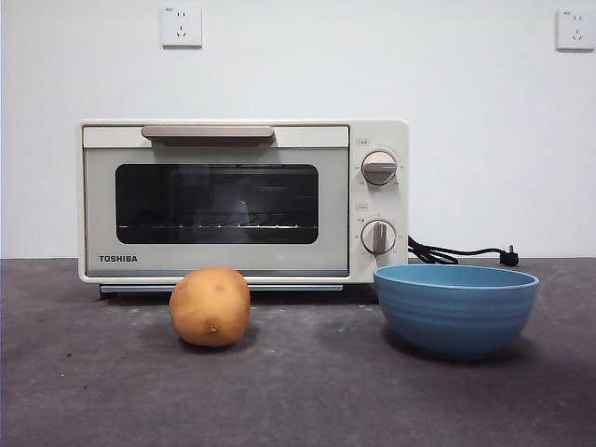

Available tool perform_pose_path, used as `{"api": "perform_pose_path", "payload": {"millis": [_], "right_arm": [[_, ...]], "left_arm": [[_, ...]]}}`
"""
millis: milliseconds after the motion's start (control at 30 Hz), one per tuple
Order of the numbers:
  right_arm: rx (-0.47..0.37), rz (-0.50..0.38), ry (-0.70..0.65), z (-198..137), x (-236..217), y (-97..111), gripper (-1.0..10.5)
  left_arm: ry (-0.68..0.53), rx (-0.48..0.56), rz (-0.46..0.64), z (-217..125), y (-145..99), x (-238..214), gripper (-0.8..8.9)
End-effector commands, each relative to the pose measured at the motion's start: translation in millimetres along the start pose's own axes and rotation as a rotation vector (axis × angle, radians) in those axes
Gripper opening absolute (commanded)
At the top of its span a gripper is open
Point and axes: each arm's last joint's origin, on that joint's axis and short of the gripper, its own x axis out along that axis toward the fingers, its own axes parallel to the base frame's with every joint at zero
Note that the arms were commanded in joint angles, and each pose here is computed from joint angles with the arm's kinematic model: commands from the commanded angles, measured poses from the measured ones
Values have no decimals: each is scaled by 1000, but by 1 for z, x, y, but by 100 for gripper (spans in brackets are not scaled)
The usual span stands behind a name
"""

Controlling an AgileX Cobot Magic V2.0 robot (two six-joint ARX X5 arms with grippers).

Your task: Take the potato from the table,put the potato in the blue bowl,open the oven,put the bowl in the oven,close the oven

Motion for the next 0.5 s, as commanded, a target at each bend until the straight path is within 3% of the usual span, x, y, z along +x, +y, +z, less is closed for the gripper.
{"api": "perform_pose_path", "payload": {"millis": [33, 200, 333, 500], "right_arm": [[116, 1, 1, -2, 1, 0, 1], [249, 35, -15, 5, -1, 2, -11], [282, 99, -57, 24, -8, 6, -12], [336, 106, -71, 57, -19, 10, -12]], "left_arm": [[7, -54, -8, -3, 0, 1, -5], [23, -78, -113, 4, -4, -2, -8], [19, -103, -133, 24, -8, -13, -8], [-12, -120, -170, 57, -16, -29, -8]]}}
